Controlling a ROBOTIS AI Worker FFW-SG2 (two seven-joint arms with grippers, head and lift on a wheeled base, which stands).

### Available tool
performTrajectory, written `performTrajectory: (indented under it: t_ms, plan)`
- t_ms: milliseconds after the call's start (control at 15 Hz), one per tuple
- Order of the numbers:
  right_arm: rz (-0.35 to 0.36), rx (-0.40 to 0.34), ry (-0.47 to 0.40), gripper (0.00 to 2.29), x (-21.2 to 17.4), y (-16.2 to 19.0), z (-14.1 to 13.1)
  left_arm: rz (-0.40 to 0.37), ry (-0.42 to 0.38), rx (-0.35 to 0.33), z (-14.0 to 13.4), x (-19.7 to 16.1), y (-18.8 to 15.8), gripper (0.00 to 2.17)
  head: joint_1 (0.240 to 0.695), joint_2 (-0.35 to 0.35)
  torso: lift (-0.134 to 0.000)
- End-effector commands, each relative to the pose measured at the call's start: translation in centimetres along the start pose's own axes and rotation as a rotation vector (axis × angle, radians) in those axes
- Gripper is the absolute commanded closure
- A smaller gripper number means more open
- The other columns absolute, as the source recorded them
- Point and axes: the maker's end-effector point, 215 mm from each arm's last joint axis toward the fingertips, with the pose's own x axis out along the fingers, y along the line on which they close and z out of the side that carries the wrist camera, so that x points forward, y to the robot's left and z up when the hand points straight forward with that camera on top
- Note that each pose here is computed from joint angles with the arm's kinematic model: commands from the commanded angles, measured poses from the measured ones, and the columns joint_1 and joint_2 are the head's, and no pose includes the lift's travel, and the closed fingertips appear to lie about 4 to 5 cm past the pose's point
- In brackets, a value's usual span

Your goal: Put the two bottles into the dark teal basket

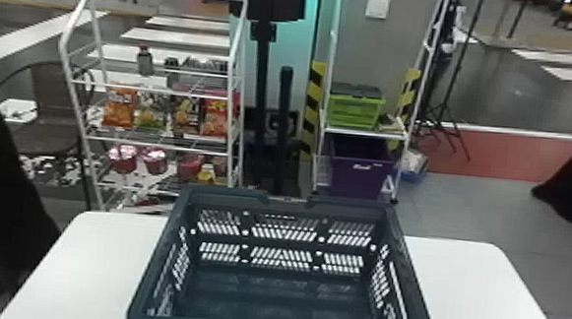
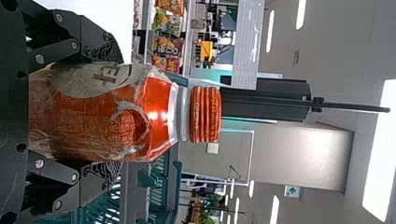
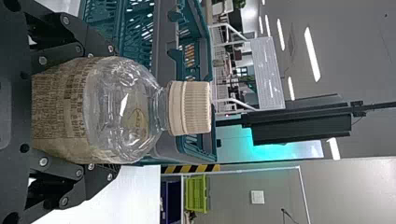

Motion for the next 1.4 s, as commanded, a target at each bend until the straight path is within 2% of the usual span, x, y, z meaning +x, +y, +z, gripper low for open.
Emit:
performTrajectory:
  t_ms: [0,533,800,933,1133,1333]
  plan:
    - [-0.001,-0.002,0.001,2.28,0.1,0.0,0.0,0.004,-0.001,-0.005,0.0,0.1,0.0,2.15,0.499,0.0,0.0]
    - [0.002,-0.006,-0.009,2.28,0.2,0.2,0.6,0.009,-0.004,-0.012,0.1,0.4,0.2,2.15,0.499,0.0,0.0]
    - [0.017,-0.027,-0.065,2.28,1.3,0.7,5.3,0.008,0.0,-0.012,-0.1,0.2,0.2,2.15,0.499,0.0,0.0]
    - [0.029,-0.065,-0.096,2.28,2.4,1.0,8.2,0.011,0.008,-0.016,-0.5,0.1,0.3,2.15,0.499,0.0,0.0]
    - [0.049,-0.06,-0.059,2.28,5.3,1.1,10.6,0.012,0.011,-0.019,-0.9,-0.2,0.6,2.15,0.499,0.0,0.0]
    - [0.073,-0.051,-0.004,2.28,8.2,1.7,12.0,0.024,-0.039,-0.016,-0.4,-0.7,1.5,2.15,0.499,0.0,0.0]
